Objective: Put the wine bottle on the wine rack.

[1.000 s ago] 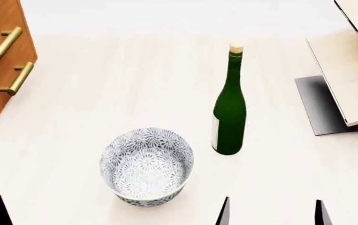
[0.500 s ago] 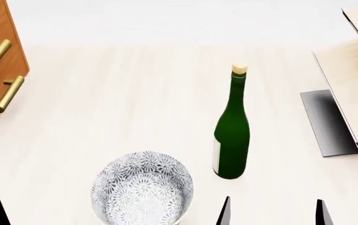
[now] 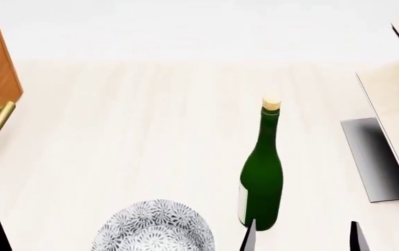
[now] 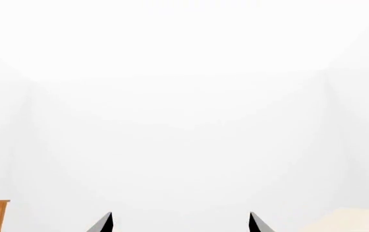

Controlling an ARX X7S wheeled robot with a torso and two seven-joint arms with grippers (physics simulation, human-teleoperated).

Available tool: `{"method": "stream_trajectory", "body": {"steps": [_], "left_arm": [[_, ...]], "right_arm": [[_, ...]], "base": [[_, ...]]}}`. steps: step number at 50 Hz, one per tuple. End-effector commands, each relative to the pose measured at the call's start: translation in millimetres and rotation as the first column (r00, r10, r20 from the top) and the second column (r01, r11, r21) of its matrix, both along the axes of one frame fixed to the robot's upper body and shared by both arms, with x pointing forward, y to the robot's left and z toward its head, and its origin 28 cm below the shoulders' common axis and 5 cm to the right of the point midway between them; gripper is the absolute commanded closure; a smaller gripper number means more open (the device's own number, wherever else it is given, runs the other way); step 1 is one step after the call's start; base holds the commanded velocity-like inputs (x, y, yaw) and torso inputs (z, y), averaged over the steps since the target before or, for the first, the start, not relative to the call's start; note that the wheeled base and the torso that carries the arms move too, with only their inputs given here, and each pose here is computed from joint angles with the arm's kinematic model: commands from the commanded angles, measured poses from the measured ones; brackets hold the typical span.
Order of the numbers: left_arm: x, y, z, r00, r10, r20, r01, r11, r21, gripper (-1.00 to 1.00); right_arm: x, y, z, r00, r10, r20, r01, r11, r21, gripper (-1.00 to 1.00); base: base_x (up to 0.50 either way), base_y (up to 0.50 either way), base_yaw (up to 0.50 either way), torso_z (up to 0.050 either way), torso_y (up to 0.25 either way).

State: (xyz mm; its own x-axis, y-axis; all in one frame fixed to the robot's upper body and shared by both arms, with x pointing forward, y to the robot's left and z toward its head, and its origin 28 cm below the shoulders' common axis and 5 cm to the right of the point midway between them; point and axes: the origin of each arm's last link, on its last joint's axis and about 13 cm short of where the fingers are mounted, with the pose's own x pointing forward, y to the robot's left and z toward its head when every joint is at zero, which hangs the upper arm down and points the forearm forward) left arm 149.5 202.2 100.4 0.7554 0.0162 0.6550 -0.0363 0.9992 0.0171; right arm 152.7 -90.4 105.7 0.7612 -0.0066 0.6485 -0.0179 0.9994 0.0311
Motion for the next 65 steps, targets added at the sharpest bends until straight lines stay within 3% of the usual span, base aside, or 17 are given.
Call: {"method": "stream_trajectory", "body": {"steps": [1,32,65], "left_arm": [[0.2,0.0,-0.7,1.0,0.0,-0.001,0.0,1.0,0.001,-1.0],[1.5,-0.9,-3.1,1.0,-0.004,-0.012,0.004,1.0,0.002,-1.0],[1.4,-0.9,-3.4,1.0,-0.004,-0.01,0.004,1.0,0.0,-1.0]], "right_arm": [[0.3,0.2,-0.8,1.0,0.001,-0.004,-0.001,1.0,-0.003,-1.0],[4.9,0.5,-6.3,0.999,-0.03,-0.028,0.03,0.999,-0.013,-1.0],[3.9,0.1,-5.0,0.999,-0.011,-0.047,0.011,1.0,0.004,-1.0]], "base": [[0.2,0.0,0.0,0.0,0.0],[0.2,0.0,0.0,0.0,0.0],[0.0,-0.08,0.0,0.0,0.0]]}}
